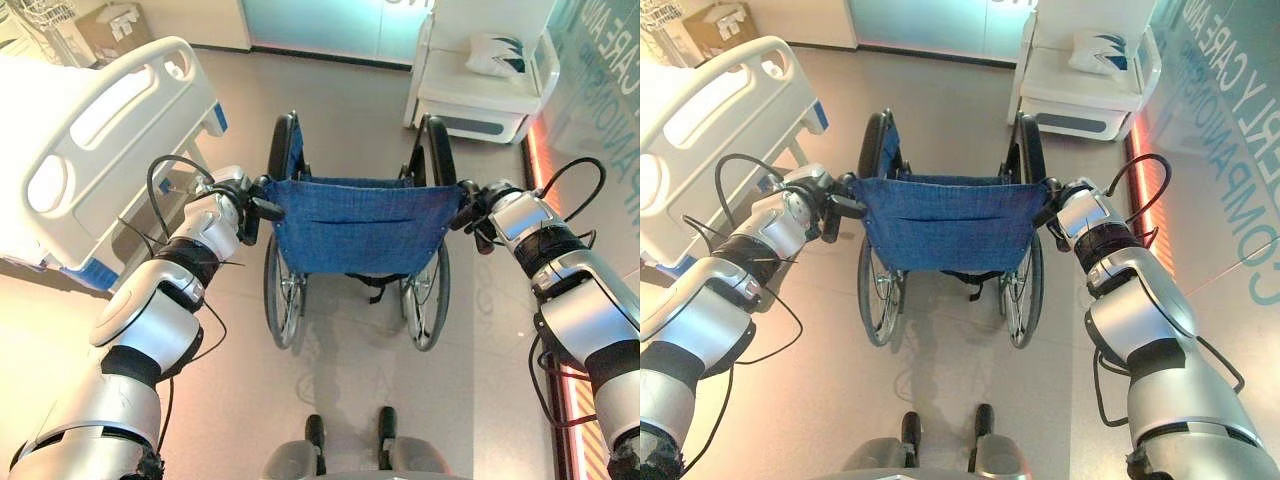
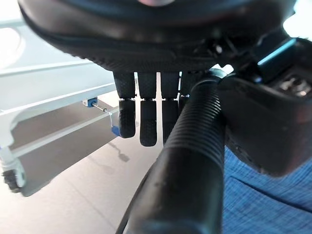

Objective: Push the wheelchair next to the bed

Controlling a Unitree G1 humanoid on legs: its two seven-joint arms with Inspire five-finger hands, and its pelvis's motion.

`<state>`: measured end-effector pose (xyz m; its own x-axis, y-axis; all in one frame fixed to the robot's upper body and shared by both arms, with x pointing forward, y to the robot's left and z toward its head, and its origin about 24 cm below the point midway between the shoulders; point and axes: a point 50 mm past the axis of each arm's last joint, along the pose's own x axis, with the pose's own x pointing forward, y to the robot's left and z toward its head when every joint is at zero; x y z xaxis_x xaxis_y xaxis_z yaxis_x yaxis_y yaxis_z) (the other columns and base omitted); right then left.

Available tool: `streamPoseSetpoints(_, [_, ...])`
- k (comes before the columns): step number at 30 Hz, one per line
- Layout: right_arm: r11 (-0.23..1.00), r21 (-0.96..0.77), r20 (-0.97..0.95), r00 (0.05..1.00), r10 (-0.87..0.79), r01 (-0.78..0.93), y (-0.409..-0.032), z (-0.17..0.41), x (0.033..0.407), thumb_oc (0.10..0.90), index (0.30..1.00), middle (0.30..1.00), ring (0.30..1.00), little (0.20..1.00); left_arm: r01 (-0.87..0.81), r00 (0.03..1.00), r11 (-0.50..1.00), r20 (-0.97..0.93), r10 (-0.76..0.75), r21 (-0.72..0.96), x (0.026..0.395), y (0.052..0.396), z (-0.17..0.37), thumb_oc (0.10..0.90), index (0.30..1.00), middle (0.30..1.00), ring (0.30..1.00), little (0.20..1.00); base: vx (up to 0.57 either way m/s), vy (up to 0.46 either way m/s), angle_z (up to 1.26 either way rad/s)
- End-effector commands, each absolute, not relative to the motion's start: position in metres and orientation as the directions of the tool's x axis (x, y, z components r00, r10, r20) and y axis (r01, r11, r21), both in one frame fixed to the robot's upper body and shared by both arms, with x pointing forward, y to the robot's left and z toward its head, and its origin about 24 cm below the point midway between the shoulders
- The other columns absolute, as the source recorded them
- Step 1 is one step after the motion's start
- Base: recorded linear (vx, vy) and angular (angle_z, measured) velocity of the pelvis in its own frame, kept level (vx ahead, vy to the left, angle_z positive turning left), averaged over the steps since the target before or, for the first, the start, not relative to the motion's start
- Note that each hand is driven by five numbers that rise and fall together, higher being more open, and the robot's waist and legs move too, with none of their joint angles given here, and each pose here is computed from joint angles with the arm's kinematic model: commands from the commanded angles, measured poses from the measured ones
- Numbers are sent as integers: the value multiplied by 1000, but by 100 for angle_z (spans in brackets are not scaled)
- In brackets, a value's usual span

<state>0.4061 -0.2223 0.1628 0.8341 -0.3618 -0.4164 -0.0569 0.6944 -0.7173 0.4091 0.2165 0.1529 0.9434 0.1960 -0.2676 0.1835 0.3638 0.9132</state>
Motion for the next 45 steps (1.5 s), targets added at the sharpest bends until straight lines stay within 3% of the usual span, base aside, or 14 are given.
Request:
streamPoseSetpoints(1, [677,-736,-186,962,-202,-1,-212,217,417,400,300,300,300,300,22,986,436,-92,139,900,410,224,175,400,300,300,300,300,24,174,0])
streamPoseSetpoints(9, [661,-748,-118,971,-210,52,-231,201,403,400,300,300,300,300,-43,997,511,4,77,858,398,218,169,400,300,300,300,300,180,156,-4])
streamPoseSetpoints(19, [652,-756,-100,973,-207,60,-241,223,404,400,300,300,300,300,-141,987,541,158,16,829,404,203,203,400,300,300,300,300,300,-240,48])
streamPoseSetpoints(30, [677,-736,-166,966,-199,13,-255,202,398,400,300,300,300,300,-95,991,541,132,-29,836,400,195,179,400,300,300,300,300,376,-245,13])
streamPoseSetpoints(36, [662,-749,-176,969,-173,-17,-246,194,396,400,300,300,300,300,-83,995,560,100,-1,825,389,206,154,400,300,300,300,300,526,-147,-21])
streamPoseSetpoints(45, [601,-799,-149,976,-157,-25,-242,207,395,400,300,300,300,300,-105,993,542,115,15,834,378,227,164,400,300,300,300,300,525,133,-51])
